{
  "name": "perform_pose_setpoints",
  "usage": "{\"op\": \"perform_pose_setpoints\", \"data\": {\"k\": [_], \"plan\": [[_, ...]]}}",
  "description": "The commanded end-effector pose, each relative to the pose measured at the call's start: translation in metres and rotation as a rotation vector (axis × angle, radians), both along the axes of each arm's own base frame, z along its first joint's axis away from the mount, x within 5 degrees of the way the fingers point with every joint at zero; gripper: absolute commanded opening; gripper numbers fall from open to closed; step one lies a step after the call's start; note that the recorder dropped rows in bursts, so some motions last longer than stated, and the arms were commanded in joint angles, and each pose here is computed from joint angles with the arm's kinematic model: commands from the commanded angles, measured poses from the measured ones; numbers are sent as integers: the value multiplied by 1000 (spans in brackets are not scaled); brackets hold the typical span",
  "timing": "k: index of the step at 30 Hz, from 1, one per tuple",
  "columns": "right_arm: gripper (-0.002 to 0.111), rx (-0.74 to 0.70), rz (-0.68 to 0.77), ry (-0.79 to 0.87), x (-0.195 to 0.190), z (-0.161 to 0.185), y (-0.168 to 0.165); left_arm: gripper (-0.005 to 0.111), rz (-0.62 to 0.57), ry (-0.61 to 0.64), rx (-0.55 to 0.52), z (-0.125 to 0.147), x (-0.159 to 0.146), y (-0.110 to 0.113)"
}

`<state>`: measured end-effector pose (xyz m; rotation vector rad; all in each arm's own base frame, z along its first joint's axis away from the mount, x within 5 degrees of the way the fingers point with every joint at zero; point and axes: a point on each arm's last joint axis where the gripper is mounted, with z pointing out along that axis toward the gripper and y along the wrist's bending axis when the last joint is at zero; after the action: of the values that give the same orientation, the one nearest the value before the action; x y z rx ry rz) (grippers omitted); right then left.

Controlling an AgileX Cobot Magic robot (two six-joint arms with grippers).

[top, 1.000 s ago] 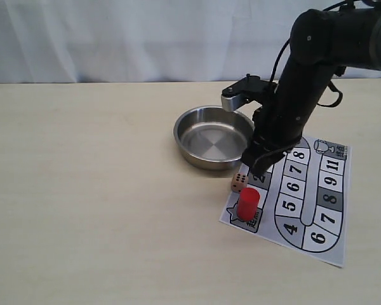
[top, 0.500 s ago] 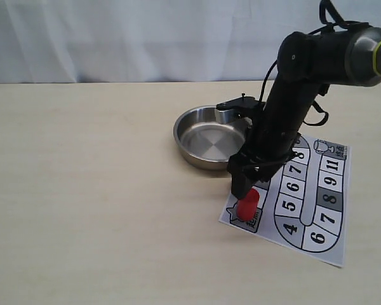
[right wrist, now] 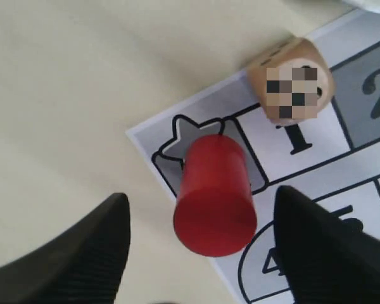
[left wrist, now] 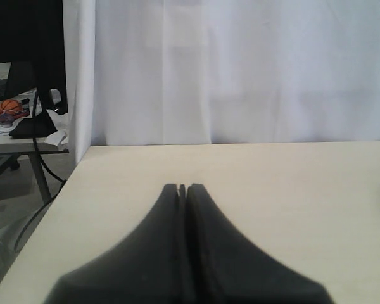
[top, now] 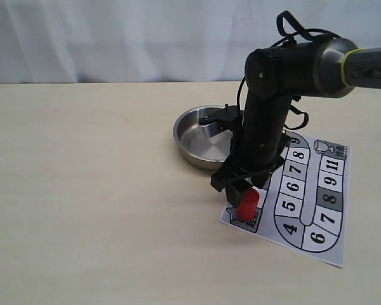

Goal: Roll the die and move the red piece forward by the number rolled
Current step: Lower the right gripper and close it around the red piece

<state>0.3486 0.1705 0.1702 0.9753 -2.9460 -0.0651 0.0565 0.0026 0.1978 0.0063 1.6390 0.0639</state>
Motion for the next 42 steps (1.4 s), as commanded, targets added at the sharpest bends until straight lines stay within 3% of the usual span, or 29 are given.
{"op": "perform_pose_setpoints", "data": {"k": [1, 14, 25, 28, 35, 42], "plan": [[61, 6, -2, -47, 4, 0, 1, 0, -1, -14, -5, 2, 0, 0], [61, -50, 18, -2, -1, -38, -5, 0, -1, -14, -5, 2, 0, 0], [60, -39, 17, -25, 2, -41, -4, 0, -1, -14, -5, 2, 0, 0], [50, -39, 17, -24, 2, -40, -4, 0, -1, -14, -5, 2, 0, 0], [4, -64, 34, -11, 0, -39, -6, 0, -1, -14, -5, 2, 0, 0], [4, -109, 73, -66, 3, -25, -13, 0, -1, -14, -5, 2, 0, 0]]}}
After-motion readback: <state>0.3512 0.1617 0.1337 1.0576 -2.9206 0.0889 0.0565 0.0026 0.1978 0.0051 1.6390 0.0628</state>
